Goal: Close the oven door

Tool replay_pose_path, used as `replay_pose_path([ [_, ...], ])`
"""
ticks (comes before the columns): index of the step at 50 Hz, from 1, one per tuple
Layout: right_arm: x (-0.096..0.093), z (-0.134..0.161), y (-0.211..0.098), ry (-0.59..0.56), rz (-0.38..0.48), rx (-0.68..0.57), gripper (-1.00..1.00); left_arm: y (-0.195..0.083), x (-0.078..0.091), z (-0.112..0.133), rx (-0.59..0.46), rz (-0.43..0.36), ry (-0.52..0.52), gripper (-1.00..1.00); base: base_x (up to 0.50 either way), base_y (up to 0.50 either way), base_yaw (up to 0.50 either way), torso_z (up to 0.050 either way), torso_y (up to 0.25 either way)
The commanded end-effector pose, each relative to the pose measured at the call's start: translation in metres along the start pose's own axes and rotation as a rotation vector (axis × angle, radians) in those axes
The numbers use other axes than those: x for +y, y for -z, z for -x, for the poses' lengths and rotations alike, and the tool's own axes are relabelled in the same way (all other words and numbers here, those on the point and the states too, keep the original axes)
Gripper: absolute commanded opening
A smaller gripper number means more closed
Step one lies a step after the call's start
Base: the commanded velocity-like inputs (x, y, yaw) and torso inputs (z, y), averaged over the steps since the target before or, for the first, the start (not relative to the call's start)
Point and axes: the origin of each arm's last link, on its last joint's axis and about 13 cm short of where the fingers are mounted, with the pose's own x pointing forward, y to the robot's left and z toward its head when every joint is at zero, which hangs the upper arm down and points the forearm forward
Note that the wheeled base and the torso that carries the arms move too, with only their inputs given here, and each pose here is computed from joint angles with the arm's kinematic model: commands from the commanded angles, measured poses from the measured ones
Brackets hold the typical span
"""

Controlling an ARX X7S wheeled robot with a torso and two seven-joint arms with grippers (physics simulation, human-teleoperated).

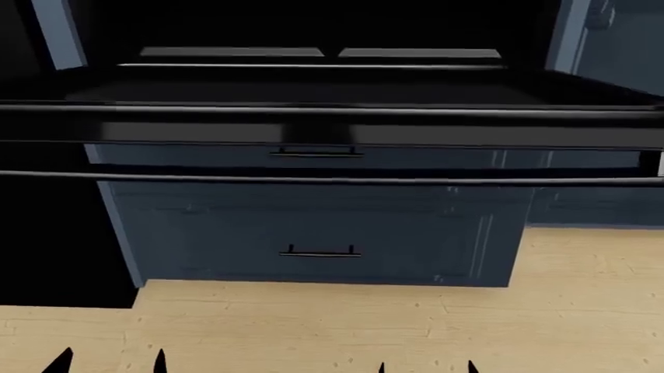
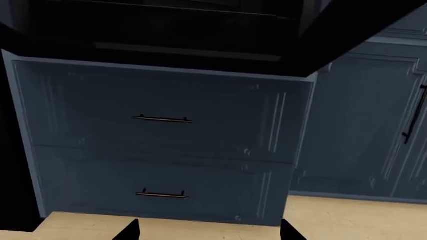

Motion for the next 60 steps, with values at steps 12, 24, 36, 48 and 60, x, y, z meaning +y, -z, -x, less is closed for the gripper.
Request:
replay_pose_path([
  [12,-0.0003,0.0000,0.0001,0.003,0.000,0.001,1.00,-0.0009,-0.0004,0.0008,-0.006,0.001,0.002,1.00,0.19,0.00,0.00,0.000,0.000],
  [24,-0.0004,-0.0005,0.0008,0.001,0.001,0.000,1.00,-0.0012,-0.0004,0.0005,-0.007,0.000,0.000,1.00,0.20,0.00,0.00,0.000,0.000],
  [36,0.0000,0.0002,0.0001,0.001,0.001,0.000,1.00,-0.0016,-0.0003,0.0010,-0.008,0.001,0.000,1.00,0.20,0.00,0.00,0.000,0.000],
  [48,-0.0004,-0.0002,0.0006,0.010,0.000,0.003,1.00,-0.0003,0.0000,0.0005,-0.011,0.000,0.001,1.00,0.17,0.00,0.00,0.000,0.000],
  [60,-0.0002,0.0004,-0.0006,0.003,-0.001,-0.006,1.00,-0.0012,-0.0005,0.0011,-0.002,-0.008,0.006,1.00,0.08,0.00,0.00,0.000,0.000],
])
